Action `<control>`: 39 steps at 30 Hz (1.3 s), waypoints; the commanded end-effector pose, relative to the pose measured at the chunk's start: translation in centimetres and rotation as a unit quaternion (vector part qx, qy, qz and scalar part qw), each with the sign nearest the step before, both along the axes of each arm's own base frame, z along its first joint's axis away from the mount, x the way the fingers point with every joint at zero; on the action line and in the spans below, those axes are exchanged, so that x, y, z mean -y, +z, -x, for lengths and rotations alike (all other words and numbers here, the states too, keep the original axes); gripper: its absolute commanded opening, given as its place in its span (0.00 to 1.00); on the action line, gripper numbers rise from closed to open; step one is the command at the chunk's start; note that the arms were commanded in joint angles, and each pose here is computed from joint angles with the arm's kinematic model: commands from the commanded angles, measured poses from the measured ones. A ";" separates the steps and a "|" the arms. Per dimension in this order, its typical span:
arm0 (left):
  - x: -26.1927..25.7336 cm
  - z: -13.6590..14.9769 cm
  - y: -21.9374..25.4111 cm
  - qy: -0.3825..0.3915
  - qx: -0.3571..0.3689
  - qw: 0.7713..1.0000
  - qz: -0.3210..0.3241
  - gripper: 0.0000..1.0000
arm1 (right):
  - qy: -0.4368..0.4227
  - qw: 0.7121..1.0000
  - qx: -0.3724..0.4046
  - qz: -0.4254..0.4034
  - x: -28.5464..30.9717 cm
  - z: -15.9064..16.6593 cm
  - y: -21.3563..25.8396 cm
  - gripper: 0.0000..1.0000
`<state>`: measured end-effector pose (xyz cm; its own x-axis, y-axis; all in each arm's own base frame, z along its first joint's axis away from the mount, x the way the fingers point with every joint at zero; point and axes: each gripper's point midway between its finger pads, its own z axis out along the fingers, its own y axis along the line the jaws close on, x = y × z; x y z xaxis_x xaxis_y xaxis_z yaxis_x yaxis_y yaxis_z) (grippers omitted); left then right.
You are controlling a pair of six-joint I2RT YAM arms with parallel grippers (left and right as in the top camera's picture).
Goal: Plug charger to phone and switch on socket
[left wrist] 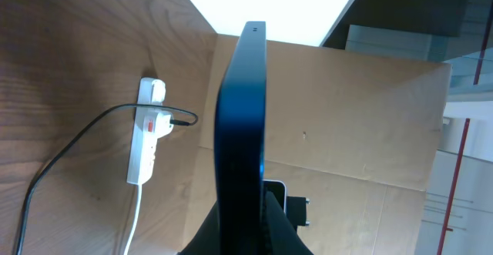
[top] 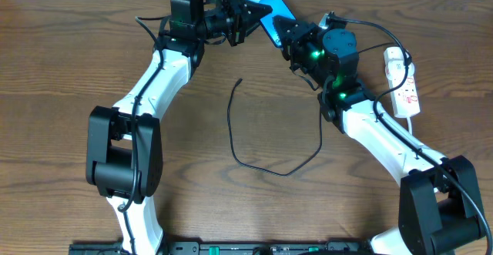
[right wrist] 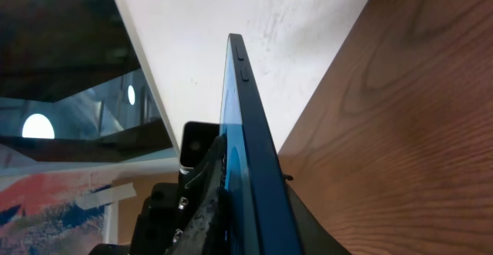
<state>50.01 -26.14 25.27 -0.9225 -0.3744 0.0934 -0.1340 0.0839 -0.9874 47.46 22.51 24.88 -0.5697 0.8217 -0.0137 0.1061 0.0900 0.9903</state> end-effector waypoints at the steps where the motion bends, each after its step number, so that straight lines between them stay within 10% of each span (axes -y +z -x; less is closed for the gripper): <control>1: -0.3 0.0 2.0 -0.002 0.030 1.000 0.004 0.07 | -0.029 0.999 0.010 0.018 1.6 -0.8 -0.3 0.11; 39: -0.1 0.3 3.4 -0.015 0.063 0.998 0.017 0.23 | 0.129 0.990 0.057 -0.006 -3.2 2.7 2.1 0.01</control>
